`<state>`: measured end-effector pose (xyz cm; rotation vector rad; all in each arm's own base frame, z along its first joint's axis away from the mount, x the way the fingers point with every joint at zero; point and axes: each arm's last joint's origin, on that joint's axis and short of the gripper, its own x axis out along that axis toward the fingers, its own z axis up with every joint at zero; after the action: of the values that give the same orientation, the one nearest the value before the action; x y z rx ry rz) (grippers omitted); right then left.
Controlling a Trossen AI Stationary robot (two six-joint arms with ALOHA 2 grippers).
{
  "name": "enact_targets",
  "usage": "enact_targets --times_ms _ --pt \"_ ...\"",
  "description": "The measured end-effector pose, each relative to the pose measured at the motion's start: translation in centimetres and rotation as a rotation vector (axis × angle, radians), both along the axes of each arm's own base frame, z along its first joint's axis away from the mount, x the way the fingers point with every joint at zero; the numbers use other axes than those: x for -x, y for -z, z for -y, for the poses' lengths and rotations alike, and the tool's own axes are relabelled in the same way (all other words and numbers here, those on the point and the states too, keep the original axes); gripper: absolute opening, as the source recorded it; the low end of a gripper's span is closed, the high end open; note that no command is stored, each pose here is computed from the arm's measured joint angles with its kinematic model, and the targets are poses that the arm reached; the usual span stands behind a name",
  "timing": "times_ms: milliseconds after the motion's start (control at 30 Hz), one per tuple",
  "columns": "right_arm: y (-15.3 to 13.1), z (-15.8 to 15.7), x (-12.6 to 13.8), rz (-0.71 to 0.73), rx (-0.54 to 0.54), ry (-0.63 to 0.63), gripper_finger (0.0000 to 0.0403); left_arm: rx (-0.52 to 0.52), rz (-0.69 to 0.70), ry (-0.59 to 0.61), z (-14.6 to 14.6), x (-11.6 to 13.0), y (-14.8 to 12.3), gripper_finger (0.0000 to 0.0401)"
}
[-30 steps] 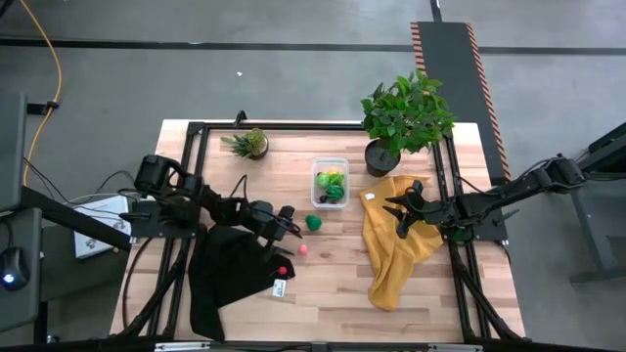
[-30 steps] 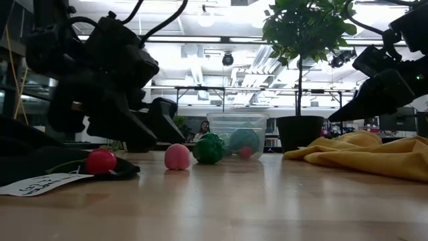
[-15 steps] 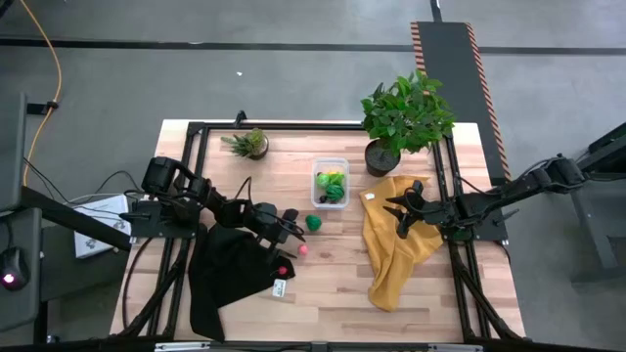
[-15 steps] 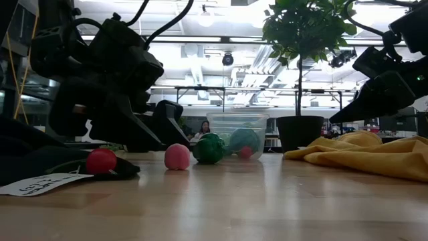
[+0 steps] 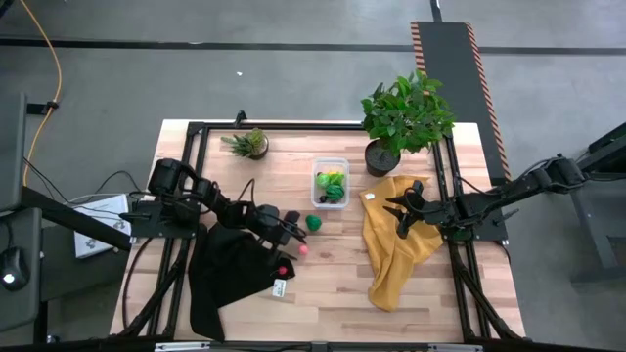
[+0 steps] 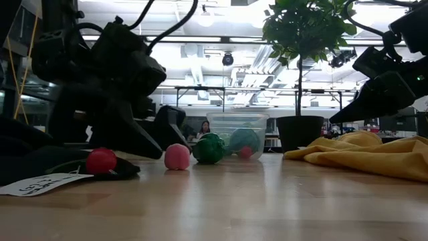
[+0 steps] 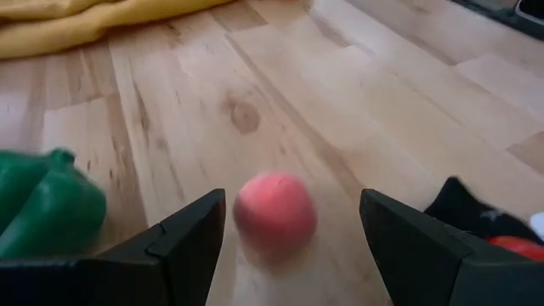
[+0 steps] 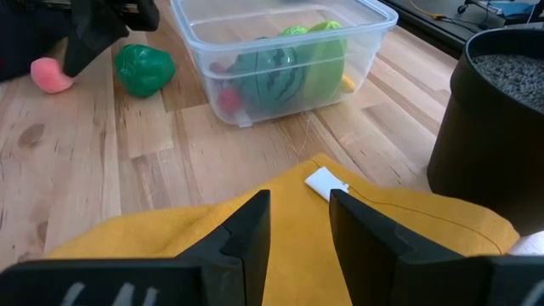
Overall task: Pick and placing Produce into tupperware
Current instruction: Put the peach into the transparent bin
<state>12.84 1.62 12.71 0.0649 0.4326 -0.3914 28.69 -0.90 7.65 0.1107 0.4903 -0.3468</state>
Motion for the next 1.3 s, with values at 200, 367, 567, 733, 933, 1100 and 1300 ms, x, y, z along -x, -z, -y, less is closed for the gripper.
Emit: enact_targets --times_ms 200,367,567,733,933,1100,1300 --pt "-0.01 0.00 0.00 0.001 0.000 0.000 0.0114 0.000 0.005 0.002 0.06 -0.14 -0.10 0.0262" --pt "-0.01 0.00 0.00 0.001 0.000 0.000 0.0114 0.000 0.004 0.002 0.04 -0.14 -0.09 0.0262" --pt "-0.01 0.00 0.00 0.001 0.000 0.000 0.0114 -0.001 -0.006 0.002 0.04 -0.10 0.20 0.0254" --pt "-0.01 0.00 0.00 0.001 0.000 0.000 0.0114 0.000 -0.016 0.002 0.04 -0.06 0.44 0.0233" --pt "-0.01 0.00 0.00 0.001 0.000 0.000 0.0114 0.000 -0.015 0.001 0.04 -0.07 0.42 0.0221" --pt "-0.01 0.00 0.00 0.001 0.000 0.000 0.0114 0.004 -0.015 -0.001 0.04 -0.08 0.42 0.0220" --pt "-0.01 0.00 0.00 0.001 0.000 0.000 0.0114 0.014 -0.019 -0.007 0.04 -0.08 0.42 0.0209"
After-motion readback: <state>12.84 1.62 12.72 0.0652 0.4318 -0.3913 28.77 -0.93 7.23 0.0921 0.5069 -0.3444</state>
